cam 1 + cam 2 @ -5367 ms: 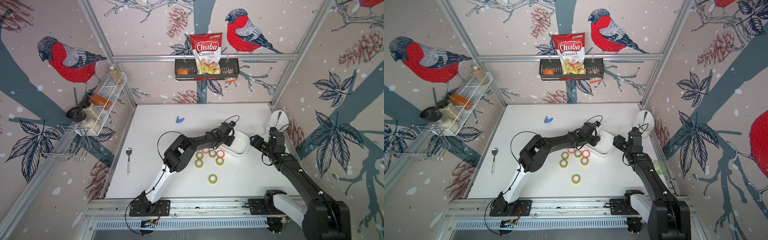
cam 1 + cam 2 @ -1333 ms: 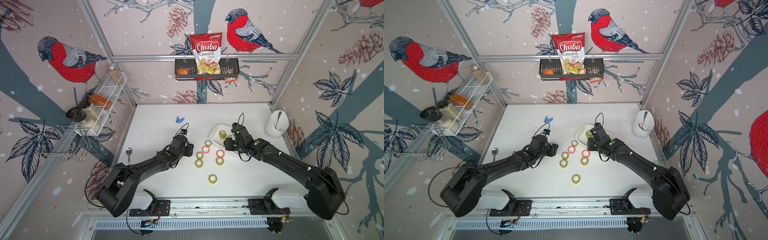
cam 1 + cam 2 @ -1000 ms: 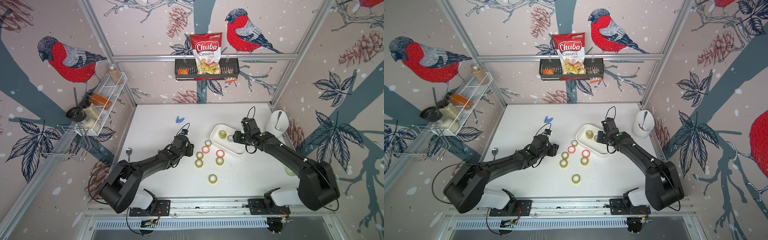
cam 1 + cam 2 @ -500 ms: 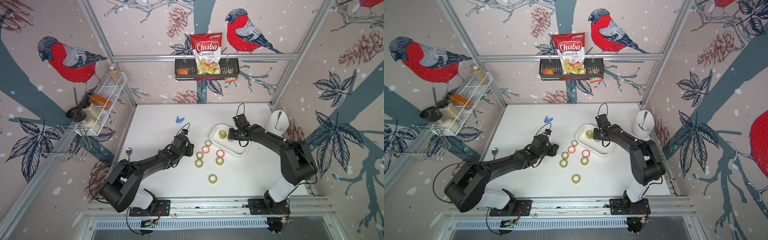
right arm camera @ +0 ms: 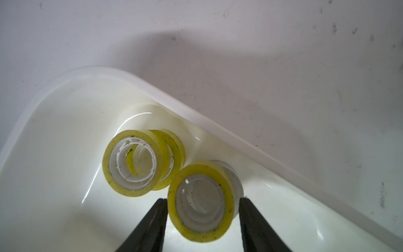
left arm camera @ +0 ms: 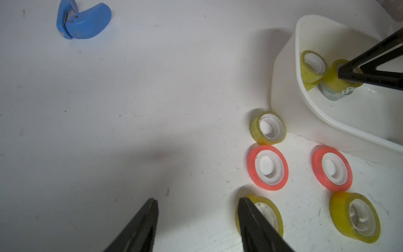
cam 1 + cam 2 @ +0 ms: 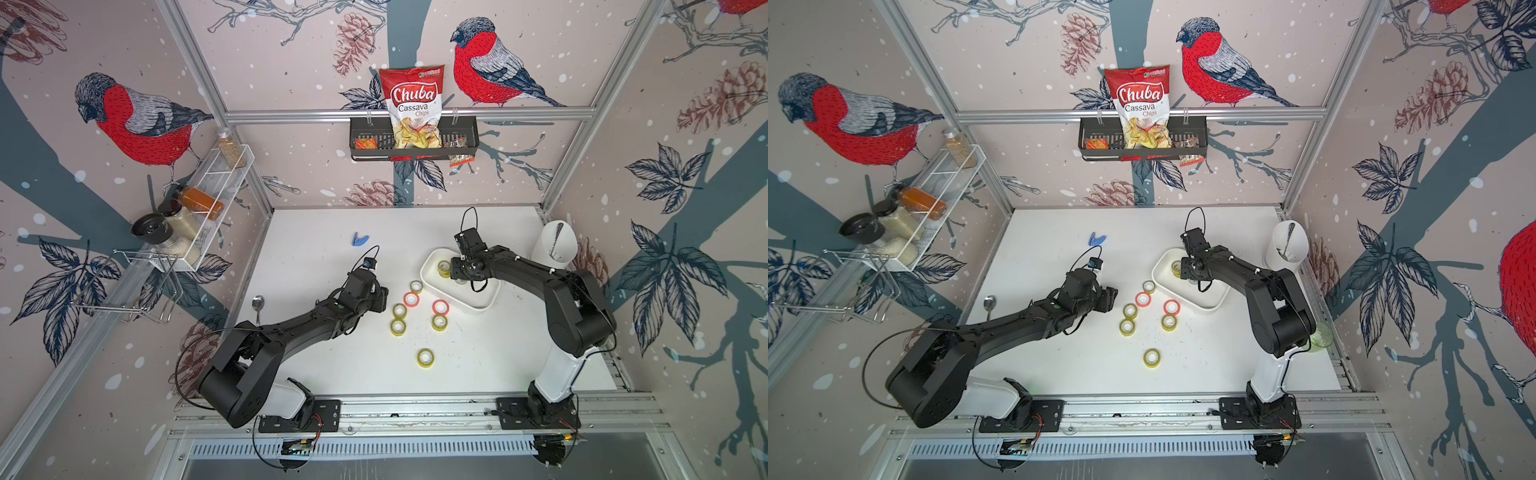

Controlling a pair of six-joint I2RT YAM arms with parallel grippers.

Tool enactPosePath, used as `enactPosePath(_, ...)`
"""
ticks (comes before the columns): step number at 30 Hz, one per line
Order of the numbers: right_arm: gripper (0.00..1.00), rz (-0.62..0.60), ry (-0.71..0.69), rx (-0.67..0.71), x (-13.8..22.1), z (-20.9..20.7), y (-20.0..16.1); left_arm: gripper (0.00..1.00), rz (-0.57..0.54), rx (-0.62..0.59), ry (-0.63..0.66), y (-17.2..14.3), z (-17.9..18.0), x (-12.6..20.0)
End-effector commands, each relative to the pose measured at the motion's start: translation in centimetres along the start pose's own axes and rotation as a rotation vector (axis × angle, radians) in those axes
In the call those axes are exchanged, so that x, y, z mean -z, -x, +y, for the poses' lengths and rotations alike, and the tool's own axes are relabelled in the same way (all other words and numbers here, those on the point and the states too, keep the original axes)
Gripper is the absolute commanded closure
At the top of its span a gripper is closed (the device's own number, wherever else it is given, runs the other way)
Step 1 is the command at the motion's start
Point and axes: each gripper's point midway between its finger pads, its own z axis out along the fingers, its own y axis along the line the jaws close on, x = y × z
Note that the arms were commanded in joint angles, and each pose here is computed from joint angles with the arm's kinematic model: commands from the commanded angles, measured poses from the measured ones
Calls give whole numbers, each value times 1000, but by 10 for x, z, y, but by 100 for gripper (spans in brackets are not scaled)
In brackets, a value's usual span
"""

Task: Put the transparent tape into the storage box
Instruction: Place the tape in the storage box.

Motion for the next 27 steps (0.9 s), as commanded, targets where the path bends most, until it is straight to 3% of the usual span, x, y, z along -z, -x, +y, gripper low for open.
enactPosePath(1,38,7,-39,18,0,-4,-1,37,-18,-7,2,5,1,1)
enactPosePath(13,34,-84,-7,118,65,40,-18,37,-22,1,14,4,5,4)
enactPosePath(22,34,-19,205,298,107,94,-86,37,-39,11,4,4,5,10)
enactPosePath(27,33,54,178,317,97,88,-117,37,-38,12,-3,3,4,10)
